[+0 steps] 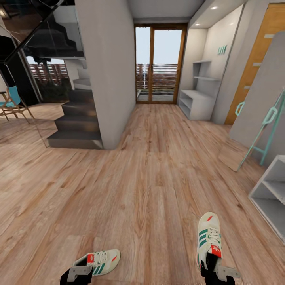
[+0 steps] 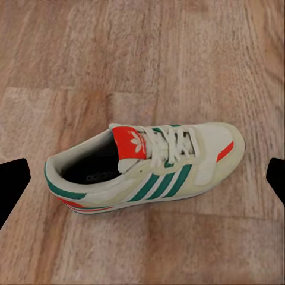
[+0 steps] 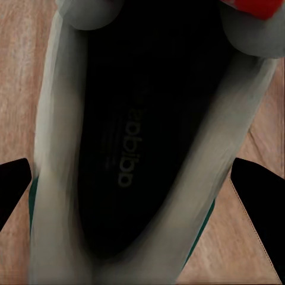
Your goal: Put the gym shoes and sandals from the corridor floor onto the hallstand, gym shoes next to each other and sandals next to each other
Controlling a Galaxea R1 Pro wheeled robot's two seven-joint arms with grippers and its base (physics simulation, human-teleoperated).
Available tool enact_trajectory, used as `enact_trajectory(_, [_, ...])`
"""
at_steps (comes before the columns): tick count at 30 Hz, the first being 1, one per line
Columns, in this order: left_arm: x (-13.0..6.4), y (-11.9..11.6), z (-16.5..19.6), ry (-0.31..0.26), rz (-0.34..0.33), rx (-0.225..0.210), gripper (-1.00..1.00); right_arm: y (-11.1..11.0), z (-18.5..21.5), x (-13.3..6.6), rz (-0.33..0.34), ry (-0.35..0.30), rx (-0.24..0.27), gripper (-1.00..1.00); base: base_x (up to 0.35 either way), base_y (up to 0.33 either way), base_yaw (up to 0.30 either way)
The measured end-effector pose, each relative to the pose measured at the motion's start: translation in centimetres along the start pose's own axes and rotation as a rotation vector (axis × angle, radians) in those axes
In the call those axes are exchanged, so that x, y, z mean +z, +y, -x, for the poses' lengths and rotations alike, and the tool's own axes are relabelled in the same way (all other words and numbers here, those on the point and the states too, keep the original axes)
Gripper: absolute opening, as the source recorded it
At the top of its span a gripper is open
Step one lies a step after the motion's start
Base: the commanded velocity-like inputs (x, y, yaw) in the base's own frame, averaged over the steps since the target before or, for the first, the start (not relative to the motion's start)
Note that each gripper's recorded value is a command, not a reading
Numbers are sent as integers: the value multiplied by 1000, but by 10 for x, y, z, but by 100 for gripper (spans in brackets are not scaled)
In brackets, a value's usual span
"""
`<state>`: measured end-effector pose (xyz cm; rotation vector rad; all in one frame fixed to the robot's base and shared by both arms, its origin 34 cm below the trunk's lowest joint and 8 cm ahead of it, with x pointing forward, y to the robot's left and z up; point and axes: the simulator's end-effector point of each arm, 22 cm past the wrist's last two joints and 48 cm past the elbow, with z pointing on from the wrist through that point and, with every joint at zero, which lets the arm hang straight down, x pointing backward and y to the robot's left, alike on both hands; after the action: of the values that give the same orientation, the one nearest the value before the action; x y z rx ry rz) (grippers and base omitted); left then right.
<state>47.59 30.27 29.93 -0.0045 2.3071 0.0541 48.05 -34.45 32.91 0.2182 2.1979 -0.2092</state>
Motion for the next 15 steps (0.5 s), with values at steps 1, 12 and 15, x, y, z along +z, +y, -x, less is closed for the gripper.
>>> enact_trajectory(1, [0,0,0,0,0,0,100,0,0,0,0,1,0,-100,0,0,-265])
enact_trajectory(12, [0,0,0,0,0,0,100,0,0,0,0,0,0,-100,0,0,-265])
enact_trajectory(15, [0,0,0,0,0,-1,100,0,0,0,0,0,0,-100,0,0,-265])
